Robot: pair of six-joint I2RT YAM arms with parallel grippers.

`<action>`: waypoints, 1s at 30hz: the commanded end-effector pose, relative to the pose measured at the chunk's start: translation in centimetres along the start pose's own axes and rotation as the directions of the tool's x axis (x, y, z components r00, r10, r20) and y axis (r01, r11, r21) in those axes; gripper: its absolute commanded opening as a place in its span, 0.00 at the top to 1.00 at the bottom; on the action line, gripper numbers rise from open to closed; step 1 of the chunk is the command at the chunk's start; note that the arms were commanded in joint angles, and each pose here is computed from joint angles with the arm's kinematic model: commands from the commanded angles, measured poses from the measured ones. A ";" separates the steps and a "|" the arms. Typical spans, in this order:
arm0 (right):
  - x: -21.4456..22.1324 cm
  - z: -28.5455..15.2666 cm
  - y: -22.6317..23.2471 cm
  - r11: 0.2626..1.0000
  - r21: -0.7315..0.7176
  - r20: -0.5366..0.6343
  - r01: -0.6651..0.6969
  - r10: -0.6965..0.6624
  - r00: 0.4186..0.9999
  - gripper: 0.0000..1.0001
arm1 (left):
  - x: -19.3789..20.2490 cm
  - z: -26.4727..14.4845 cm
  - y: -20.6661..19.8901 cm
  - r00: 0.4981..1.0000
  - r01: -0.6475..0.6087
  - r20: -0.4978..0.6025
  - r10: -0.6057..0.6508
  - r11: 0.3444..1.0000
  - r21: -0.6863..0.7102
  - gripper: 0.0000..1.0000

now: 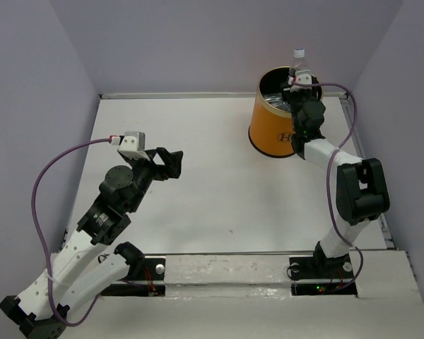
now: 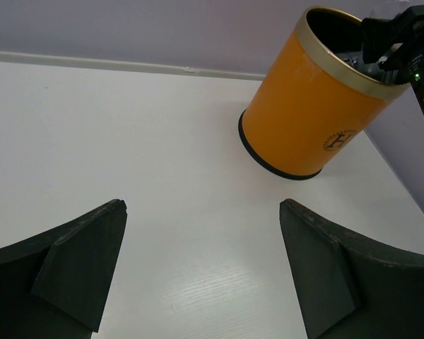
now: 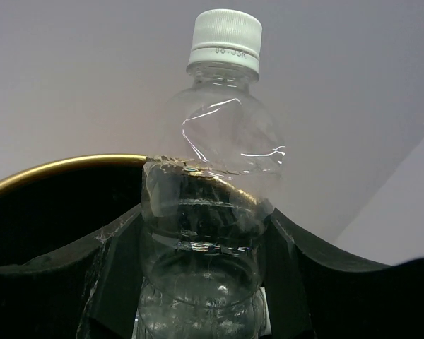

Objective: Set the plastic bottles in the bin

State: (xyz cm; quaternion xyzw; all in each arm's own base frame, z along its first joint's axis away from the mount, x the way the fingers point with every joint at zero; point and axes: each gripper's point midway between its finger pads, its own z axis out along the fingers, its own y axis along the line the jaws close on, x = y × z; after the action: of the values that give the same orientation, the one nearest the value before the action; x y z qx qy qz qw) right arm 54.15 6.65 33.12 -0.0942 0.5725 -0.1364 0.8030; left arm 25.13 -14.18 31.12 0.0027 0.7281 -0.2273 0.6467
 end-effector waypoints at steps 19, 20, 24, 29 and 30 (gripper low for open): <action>-5.0 -6.9 2.3 0.919 -0.216 -0.183 -0.331 0.295 0.938 0.07 | -1.2 0.1 -0.3 0.999 0.009 0.045 -0.011 1.000 0.026 0.01; -5.0 -7.2 2.2 0.917 -0.215 -0.195 -0.336 0.297 0.935 0.08 | -1.2 0.1 -0.4 0.999 0.009 0.044 -0.011 1.000 0.028 0.01; -6.0 -8.1 1.6 0.904 -0.195 -0.196 -0.381 0.344 0.918 0.08 | -1.2 0.1 -0.4 0.999 0.009 0.042 -0.010 1.000 0.030 0.01; -9.6 -9.4 0.6 0.861 -0.202 -0.203 -0.466 0.429 0.880 0.03 | -1.2 0.1 -0.3 0.999 0.006 0.044 -0.007 1.000 0.021 0.01; -10.0 -10.0 1.2 0.843 -0.234 -0.225 -0.485 0.438 0.870 0.02 | -1.1 0.2 -0.2 0.999 0.004 0.042 -0.004 1.000 0.017 0.01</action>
State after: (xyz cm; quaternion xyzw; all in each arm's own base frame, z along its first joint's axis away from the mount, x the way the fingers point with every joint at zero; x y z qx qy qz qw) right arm 44.50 9.96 33.88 -0.0663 0.6763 0.0765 0.7296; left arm 25.16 -14.26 31.05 0.0067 0.7288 -0.2316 0.6444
